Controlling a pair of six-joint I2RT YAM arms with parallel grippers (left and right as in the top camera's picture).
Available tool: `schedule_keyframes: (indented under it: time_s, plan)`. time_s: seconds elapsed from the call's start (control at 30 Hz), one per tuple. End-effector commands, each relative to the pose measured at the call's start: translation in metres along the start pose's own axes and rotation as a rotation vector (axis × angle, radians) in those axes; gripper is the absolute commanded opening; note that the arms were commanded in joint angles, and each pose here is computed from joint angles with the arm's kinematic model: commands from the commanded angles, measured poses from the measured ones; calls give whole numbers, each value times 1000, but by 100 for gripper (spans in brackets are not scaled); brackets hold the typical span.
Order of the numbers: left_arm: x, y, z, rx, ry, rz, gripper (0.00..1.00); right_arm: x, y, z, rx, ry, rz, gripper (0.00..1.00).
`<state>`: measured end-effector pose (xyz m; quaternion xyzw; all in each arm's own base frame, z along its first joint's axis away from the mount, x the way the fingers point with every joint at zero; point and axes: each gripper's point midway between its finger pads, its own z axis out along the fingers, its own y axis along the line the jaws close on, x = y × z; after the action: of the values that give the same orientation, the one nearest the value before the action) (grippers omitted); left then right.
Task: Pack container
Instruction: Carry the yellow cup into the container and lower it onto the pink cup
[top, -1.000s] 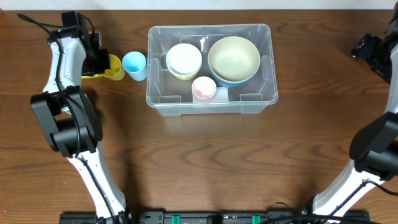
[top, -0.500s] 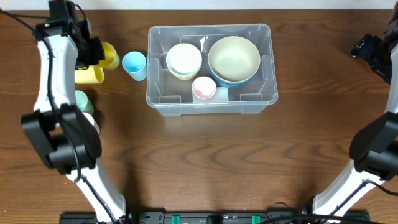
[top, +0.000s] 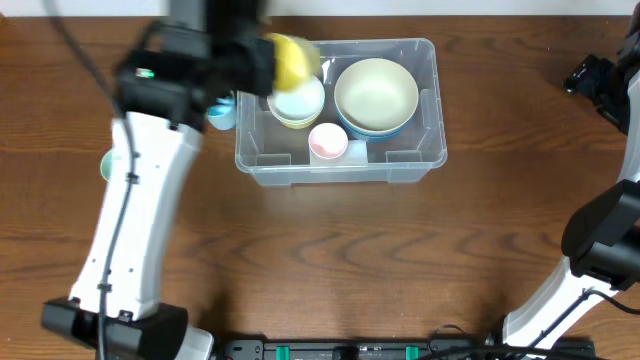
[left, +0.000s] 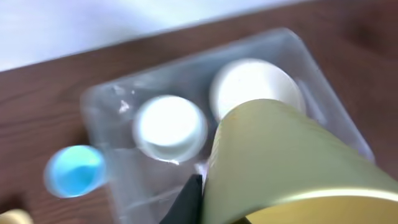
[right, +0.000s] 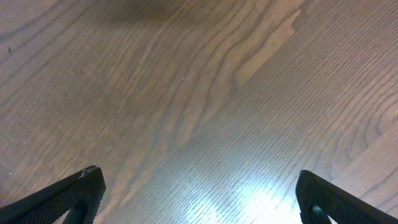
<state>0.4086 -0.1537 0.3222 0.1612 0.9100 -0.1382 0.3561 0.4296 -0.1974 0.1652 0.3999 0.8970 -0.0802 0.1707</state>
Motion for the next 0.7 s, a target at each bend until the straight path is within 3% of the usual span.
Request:
schedule_keyframes:
  time_s: [0.0,0.27,0.67]
  plan:
    - [23,-16,30,-22,116,84,6,-2,2,-8,-5,-21,15,99]
    - [76,-33,70,1,356,153,6,-2,2,-8,-5,-21,15,99]
    - [118,-12,132,-61,533,154,6,-2,2,-8,-5,-21,15,99]
